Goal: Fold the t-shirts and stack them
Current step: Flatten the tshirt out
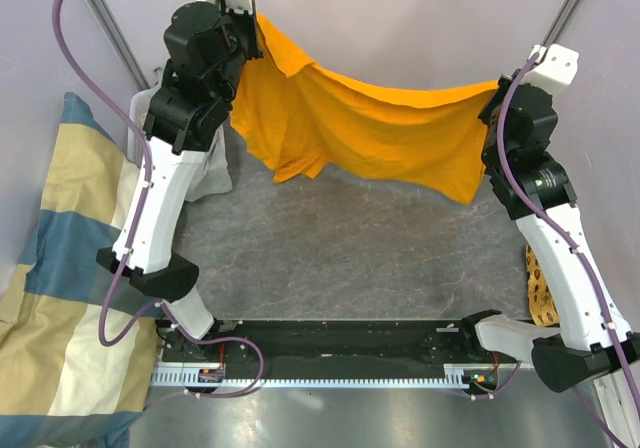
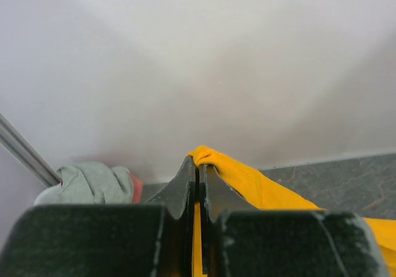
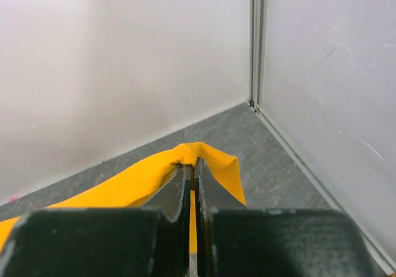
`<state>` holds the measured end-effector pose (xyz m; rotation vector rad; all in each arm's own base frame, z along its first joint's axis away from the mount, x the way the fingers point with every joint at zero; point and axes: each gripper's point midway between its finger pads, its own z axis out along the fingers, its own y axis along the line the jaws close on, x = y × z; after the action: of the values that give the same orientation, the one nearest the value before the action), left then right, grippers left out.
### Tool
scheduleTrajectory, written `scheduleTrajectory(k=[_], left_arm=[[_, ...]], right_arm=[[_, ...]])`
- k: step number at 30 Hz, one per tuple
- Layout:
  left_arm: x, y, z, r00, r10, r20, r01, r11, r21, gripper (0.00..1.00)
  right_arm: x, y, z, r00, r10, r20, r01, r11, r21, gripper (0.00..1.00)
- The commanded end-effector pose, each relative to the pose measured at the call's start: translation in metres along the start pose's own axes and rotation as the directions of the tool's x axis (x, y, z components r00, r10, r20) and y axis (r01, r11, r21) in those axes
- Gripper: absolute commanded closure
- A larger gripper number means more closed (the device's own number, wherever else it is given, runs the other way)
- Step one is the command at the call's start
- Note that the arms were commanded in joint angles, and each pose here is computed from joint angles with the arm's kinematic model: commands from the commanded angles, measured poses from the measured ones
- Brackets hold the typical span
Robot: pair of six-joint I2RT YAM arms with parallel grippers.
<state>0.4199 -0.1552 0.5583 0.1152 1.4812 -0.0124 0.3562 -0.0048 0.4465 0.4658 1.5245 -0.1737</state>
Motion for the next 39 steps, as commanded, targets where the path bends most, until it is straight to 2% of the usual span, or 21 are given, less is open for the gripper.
scheduleTrajectory(k=[1,4,5,6,7,8,9,12,13,15,19,22,24,27,31,32,34,35,36,38,39], left_arm=[[-0.058,0.029,-0.035,0.989,-0.005,0.150,0.009,1.000,-0.024,0.98],[-0.057,0.041,-0.063,0.990,-0.033,0.137,0.037,0.999,-0.025,0.98],[-0.036,0.035,-0.065,0.996,-0.050,0.080,0.050,0.999,0.002,0.98],[-0.044,0.043,-0.089,0.992,-0.081,0.098,0.079,0.997,0.020,0.98],[-0.037,0.043,-0.096,0.992,-0.095,0.077,0.093,0.995,0.036,0.98],[-0.010,0.035,-0.099,0.995,-0.100,0.001,0.100,0.993,0.063,0.98],[-0.017,0.044,-0.124,0.989,-0.146,0.017,0.144,0.987,0.075,0.98],[0.013,0.037,-0.153,0.976,-0.201,-0.077,0.210,0.968,0.136,0.98],[0.005,0.043,-0.175,0.970,-0.235,-0.058,0.241,0.957,0.159,0.98],[0.016,0.036,-0.196,0.956,-0.269,-0.118,0.289,0.933,0.214,0.98],[0.012,0.035,-0.243,0.927,-0.335,-0.166,0.371,0.879,0.300,0.98],[0.011,0.035,-0.250,0.921,-0.348,-0.177,0.387,0.870,0.305,0.98],[0.012,0.036,-0.241,0.926,-0.338,-0.166,0.374,0.882,0.288,0.98],[0.031,0.030,-0.206,0.942,-0.293,-0.165,0.326,0.915,0.238,0.98],[0.053,0.014,-0.135,0.968,-0.212,-0.136,0.234,0.957,0.169,0.98],[0.074,0.004,-0.106,0.969,-0.171,-0.179,0.198,0.969,0.149,0.98],[0.085,-0.005,-0.069,0.975,-0.144,-0.169,0.170,0.974,0.151,0.98],[0.112,-0.006,-0.036,0.967,-0.130,-0.220,0.162,0.978,0.134,0.98],[0.110,-0.008,-0.016,0.965,-0.153,-0.212,0.186,0.972,0.142,0.98],[0.110,-0.006,0.019,0.963,-0.173,-0.208,0.208,0.965,0.162,0.98],[0.104,-0.012,0.054,0.967,-0.170,-0.191,0.203,0.964,0.173,0.98]], right_arm=[[-0.051,0.002,-0.006,0.993,0.023,0.119,-0.020,0.999,-0.028,1.00],[-0.047,0.004,-0.019,0.995,0.047,0.092,-0.038,0.995,-0.092,1.00],[-0.046,0.000,-0.029,0.996,0.049,0.078,-0.040,0.993,-0.111,1.00],[-0.039,0.002,-0.033,0.997,0.047,0.056,-0.039,0.990,-0.137,1.00],[-0.034,0.006,-0.040,0.998,0.056,0.035,-0.049,0.982,-0.184,1.00],[-0.032,0.001,-0.052,0.998,0.056,0.017,-0.052,0.977,-0.205,1.00],[-0.026,0.001,-0.057,0.999,0.053,-0.005,-0.053,0.973,-0.224,1.00],[-0.017,0.002,-0.083,0.996,0.048,-0.073,-0.068,0.947,-0.314,1.00],[-0.016,0.004,-0.091,0.995,0.043,-0.091,-0.072,0.935,-0.348,1.00],[-0.016,0.007,-0.114,0.991,0.040,-0.131,-0.093,0.900,-0.426,1.00],[-0.027,0.000,-0.152,0.985,0.071,-0.160,-0.143,0.853,-0.502,1.00],[-0.032,-0.004,-0.161,0.982,0.098,-0.163,-0.168,0.848,-0.503,1.00],[-0.030,-0.005,-0.154,0.980,0.121,-0.160,-0.184,0.861,-0.475,1.00],[-0.003,0.002,-0.125,0.976,0.140,-0.169,-0.200,0.887,-0.417,1.00],[0.069,0.012,-0.065,0.969,0.100,-0.226,-0.163,0.947,-0.278,1.00],[0.081,0.014,-0.053,0.969,0.091,-0.228,-0.149,0.956,-0.254,1.00],[0.110,0.021,-0.016,0.973,0.052,-0.224,-0.094,0.979,-0.182,1.00],[0.120,0.025,-0.003,0.974,0.036,-0.226,-0.075,0.983,-0.166,1.00],[0.135,0.035,0.021,0.974,0.021,-0.227,-0.056,0.987,-0.150,1.00],[0.127,0.047,0.046,0.980,0.009,-0.197,-0.038,0.988,-0.149,1.00],[0.136,0.053,0.066,0.977,-0.014,-0.211,-0.016,0.990,-0.139,1.00]])
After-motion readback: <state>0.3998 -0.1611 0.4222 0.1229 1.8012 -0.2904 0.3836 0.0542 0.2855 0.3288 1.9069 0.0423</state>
